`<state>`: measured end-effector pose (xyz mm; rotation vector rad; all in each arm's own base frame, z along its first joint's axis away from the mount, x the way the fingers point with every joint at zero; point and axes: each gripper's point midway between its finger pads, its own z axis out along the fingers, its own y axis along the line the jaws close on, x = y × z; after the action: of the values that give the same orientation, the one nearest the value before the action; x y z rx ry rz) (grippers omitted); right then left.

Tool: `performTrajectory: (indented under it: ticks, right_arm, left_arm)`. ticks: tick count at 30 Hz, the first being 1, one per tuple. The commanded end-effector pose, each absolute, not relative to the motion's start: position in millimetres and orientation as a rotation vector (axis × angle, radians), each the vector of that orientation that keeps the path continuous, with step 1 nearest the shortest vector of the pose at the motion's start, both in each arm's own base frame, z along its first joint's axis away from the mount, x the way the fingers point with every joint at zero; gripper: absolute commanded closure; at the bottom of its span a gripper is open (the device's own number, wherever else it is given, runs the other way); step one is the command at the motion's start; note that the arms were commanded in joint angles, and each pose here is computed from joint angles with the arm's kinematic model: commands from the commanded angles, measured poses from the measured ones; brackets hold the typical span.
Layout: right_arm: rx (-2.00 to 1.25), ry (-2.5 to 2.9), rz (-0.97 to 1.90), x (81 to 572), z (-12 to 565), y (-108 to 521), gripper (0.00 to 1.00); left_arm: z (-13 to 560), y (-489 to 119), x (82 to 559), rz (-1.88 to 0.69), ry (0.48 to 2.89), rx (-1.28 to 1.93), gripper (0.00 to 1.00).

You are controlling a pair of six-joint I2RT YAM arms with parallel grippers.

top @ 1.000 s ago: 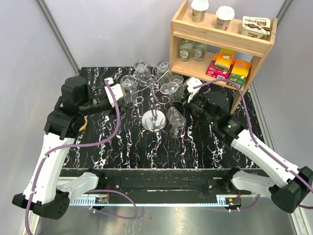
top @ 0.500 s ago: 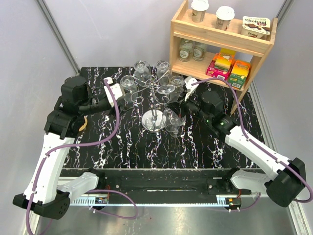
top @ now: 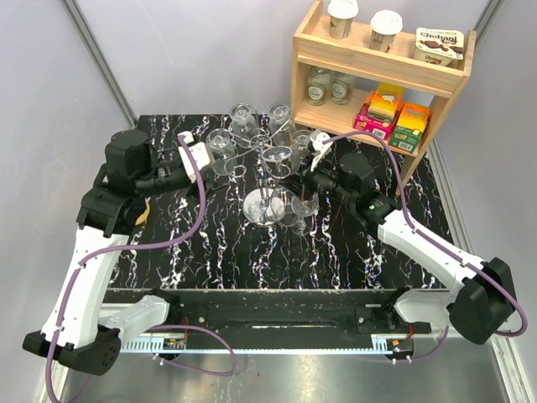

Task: Place the wine glass upside down on the wine glass rack
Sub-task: Turn the wine glass upside down at the wine rack.

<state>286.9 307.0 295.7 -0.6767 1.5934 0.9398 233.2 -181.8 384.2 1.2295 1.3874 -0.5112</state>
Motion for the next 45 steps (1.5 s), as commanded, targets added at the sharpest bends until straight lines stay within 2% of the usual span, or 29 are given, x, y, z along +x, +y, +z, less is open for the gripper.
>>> performTrajectory:
  ticks: [1, 24, 45]
  right_arm:
    - [-0.685, 1.387, 1.006, 282.7, 352.6, 316.6, 1.00]
    - [-0.727, 1.319, 1.129, 249.7, 371.9, 313.9, 1.00]
    - [-0.715, 1.313, 1.067, 250.1, 317.9, 303.5, 1.00]
  left_arm:
    - [393.9, -184.1, 232.7, -0.514, 1.332, 1.231, 0.32]
    - [388.2, -182.8, 232.6, -0.506, 1.341, 1.234, 0.31]
    - [390.7, -180.7, 230.9, -0.501, 1.334, 1.229, 0.30]
